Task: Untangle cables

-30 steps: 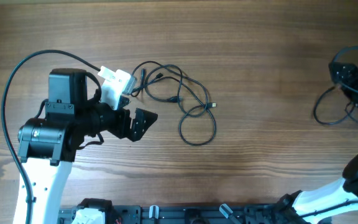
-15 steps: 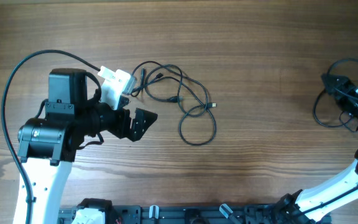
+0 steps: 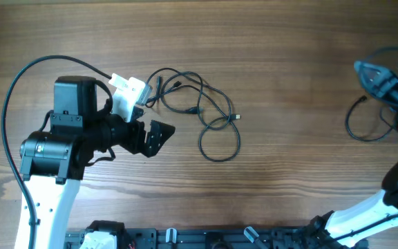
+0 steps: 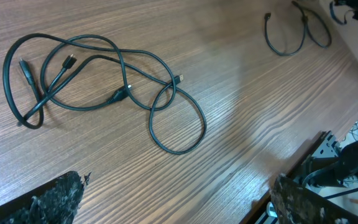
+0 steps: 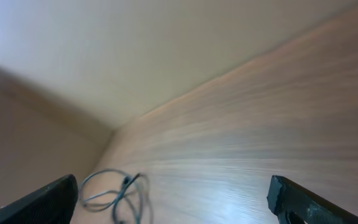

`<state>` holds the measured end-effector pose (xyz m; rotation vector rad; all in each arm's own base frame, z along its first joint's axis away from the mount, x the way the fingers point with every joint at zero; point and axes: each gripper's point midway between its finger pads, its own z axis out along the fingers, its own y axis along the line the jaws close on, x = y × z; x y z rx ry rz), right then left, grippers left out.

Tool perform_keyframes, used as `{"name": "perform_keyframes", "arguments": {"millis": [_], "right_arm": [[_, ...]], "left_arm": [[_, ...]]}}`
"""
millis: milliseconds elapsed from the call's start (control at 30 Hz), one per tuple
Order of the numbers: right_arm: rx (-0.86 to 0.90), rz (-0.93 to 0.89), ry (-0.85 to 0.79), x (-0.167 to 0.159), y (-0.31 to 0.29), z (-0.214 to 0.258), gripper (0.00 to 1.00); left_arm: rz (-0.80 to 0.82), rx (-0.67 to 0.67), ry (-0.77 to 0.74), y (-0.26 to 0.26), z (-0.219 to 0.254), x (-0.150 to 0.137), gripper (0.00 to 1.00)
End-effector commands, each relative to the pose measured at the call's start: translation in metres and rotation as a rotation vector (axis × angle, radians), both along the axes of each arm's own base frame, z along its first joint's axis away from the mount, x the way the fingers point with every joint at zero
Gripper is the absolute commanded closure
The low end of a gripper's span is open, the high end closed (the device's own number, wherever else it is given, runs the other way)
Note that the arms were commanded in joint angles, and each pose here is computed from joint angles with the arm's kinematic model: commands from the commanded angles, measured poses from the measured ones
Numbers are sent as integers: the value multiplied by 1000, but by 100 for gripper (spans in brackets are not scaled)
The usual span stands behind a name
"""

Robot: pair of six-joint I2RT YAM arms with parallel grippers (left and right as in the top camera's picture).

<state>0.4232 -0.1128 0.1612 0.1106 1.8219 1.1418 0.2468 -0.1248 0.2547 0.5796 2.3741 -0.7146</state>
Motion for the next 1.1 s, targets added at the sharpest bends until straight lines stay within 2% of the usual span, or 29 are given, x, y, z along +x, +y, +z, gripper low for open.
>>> {"name": "perform_keyframes", "arguments": {"millis": [0, 133, 300, 533, 733, 1067], "right_arm": [[21, 191, -25, 4, 69, 17, 1], [-6, 372, 6, 13, 174, 10, 0], [-79, 498, 44, 3, 280, -5, 0], [-234, 516, 230, -33, 381, -51, 0], [-365, 366, 369, -46, 405, -85, 0], [-448, 368, 332, -43, 400, -99, 1]], "left_arm": [[9, 30, -20, 4, -2, 5, 0], [268, 171, 53, 42, -22, 23, 0], [471, 280, 114, 74, -40, 37, 0], [497, 288, 123, 75, -50, 53, 0], [498, 287, 120, 75, -50, 56, 0], [497, 287, 120, 75, -50, 56, 0]]}}
